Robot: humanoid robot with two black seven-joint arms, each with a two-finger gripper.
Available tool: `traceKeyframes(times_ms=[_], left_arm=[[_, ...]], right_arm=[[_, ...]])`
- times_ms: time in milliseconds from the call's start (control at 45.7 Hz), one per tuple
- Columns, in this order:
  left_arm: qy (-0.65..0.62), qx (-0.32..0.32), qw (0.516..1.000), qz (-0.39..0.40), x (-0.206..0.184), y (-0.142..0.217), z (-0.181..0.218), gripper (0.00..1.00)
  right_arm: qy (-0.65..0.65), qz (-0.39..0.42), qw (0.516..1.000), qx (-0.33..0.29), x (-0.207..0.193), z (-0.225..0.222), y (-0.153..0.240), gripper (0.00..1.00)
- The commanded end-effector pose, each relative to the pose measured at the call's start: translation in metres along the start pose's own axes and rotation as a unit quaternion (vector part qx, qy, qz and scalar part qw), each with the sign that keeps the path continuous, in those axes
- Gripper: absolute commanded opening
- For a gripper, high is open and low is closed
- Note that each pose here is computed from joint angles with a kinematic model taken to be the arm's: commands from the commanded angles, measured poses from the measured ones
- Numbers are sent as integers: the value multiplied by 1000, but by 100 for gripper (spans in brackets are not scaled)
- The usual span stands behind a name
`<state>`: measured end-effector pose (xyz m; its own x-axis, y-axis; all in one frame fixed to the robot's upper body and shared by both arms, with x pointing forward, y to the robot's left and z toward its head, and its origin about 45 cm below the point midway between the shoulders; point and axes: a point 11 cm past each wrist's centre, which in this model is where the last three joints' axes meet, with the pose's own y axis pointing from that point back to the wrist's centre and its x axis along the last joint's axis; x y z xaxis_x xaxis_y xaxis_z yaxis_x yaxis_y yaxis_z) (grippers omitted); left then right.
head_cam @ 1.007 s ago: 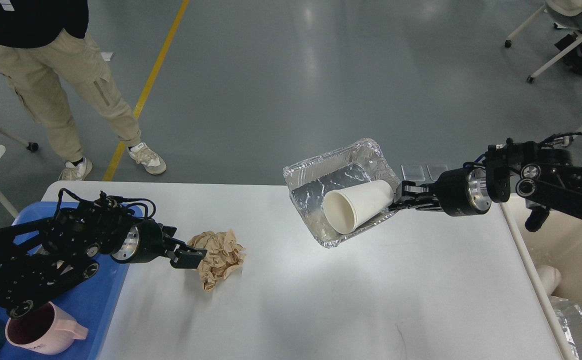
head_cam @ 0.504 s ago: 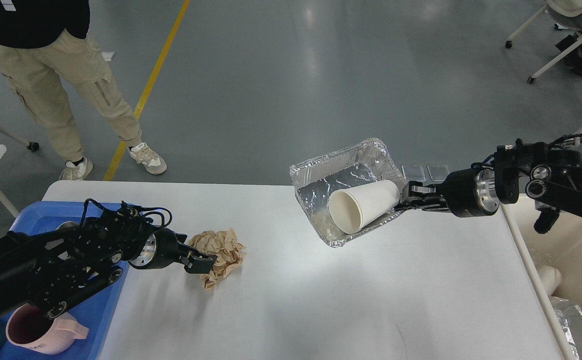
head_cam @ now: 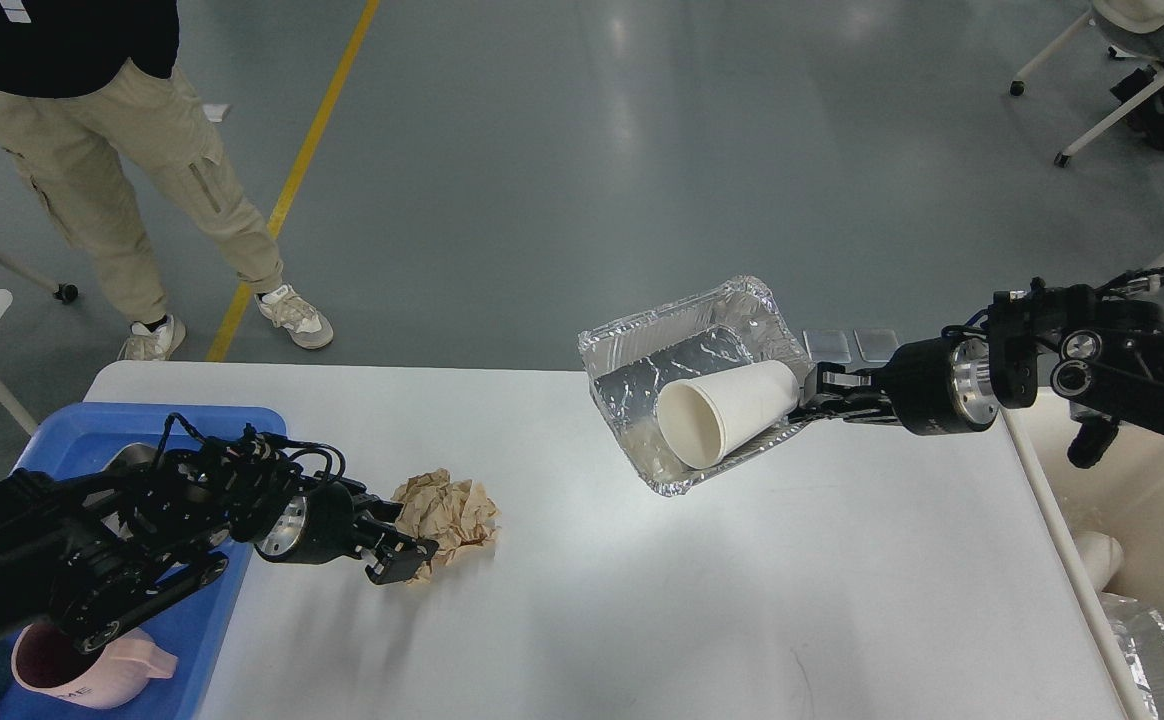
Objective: Tidy desktop
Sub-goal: 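Lower the left gripper onto the crumpled brown paper and grasp it, then lift the crumpled paper and carry it over the foil tray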
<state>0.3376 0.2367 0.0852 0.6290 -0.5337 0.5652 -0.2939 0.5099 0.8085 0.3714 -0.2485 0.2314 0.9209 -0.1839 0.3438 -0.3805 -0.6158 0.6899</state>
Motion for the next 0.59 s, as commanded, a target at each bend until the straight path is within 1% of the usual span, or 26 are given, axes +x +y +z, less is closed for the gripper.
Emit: traceKeyframes(times_ms=[0, 66, 109, 131, 153, 197, 285, 394, 504, 569], left_arm=[[-4, 0, 1000, 1, -3, 3, -2, 55], [-2, 5, 1000, -1, -5, 5, -7, 54], [-1, 8, 1000, -1, -6, 7, -9, 52], [-1, 9, 1000, -1, -7, 8, -10, 48], [0, 12, 1000, -2, -7, 9, -11, 41], [2, 13, 1000, -5, -8, 9, -12, 21], [4, 17, 1000, -14, -15, 13, -17, 10], [6, 11, 1000, -19, -22, 19, -20, 1], [8, 6, 1000, -19, -26, 19, -19, 0], [12, 15, 1000, -21, -30, 29, -28, 0]], right_arm=[[-1, 0, 1000, -1, -1, 1, 0, 0], [-2, 0, 1000, -2, -1, 2, 1, 0], [-2, 0, 1000, -2, -1, 2, 1, 0], [-2, 0, 1000, -1, -1, 2, 1, 0], [-2, -1, 1000, -1, -2, 2, 1, 0], [-2, -1, 1000, -1, -2, 2, 2, 0], [-2, -1, 1000, -1, -2, 2, 2, 0], [-2, -2, 1000, 0, -3, 1, 2, 0], [-3, -3, 1000, -1, -4, 3, 1, 0], [-3, -3, 1000, -1, -4, 3, 1, 0]])
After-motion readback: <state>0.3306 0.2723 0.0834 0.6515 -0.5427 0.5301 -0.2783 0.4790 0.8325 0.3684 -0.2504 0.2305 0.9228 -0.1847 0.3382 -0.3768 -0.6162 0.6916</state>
